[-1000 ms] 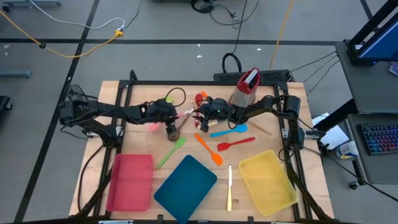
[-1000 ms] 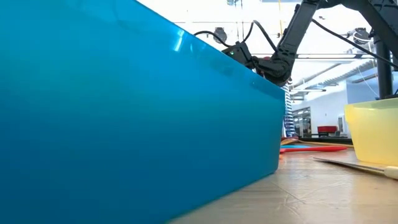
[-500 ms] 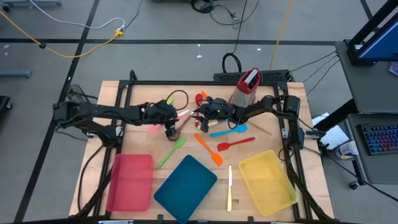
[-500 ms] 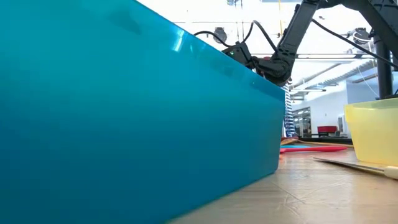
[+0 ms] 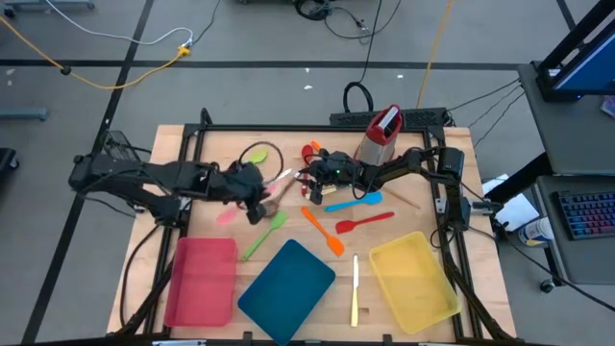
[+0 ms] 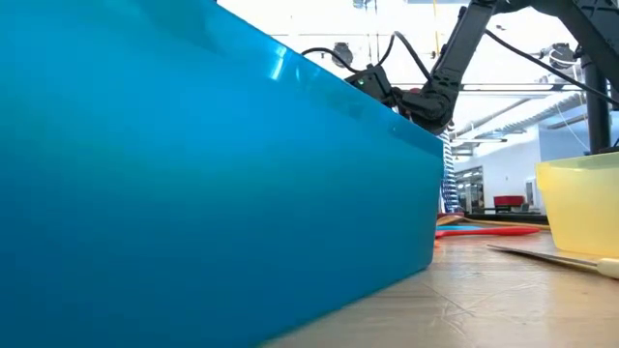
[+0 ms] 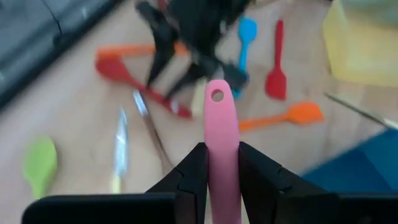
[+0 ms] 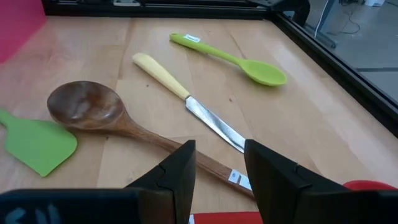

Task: Pick & Place Kitchen Items
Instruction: Put the pink spatula into the pink bin

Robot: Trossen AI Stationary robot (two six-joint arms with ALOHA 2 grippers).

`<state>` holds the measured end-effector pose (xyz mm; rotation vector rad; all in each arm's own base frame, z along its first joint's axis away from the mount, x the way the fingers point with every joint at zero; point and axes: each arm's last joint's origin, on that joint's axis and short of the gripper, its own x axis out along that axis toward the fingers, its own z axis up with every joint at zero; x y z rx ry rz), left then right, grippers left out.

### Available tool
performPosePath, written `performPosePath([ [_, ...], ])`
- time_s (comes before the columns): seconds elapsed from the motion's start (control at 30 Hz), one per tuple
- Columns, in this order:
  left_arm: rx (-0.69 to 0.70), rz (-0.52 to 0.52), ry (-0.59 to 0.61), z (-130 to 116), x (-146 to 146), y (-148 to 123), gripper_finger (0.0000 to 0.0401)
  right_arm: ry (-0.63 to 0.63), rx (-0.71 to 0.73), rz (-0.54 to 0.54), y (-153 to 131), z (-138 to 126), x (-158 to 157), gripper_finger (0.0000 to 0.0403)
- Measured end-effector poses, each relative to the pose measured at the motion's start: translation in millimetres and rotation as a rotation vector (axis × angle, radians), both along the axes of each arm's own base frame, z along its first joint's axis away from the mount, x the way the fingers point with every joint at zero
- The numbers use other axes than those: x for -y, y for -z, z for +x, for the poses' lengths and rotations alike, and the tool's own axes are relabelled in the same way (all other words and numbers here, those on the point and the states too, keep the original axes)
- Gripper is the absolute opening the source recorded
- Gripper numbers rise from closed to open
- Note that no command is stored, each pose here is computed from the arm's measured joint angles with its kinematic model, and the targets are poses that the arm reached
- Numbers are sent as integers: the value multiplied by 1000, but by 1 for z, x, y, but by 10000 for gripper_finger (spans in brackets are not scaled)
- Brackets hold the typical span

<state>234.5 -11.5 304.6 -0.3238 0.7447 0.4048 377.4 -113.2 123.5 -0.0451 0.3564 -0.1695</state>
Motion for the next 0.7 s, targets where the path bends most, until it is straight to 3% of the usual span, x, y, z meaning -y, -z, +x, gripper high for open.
performPosePath([
  [0.2, -94, -284, -174, -10, 34, 14, 76, 0, 1, 0, 0, 0, 0, 130],
  [0.37, -162, -429, -260, -18, 68, 24, 76, 1, 0, 3, 0, 0, 0, 130],
  [0.53, -262, -485, -361, -25, 98, 40, 76, 12, 1, 33, 0, 0, 0, 130],
  [0.7, -500, -495, -521, -38, 118, 63, 76, 12, 1, 34, 0, 0, 0, 130],
])
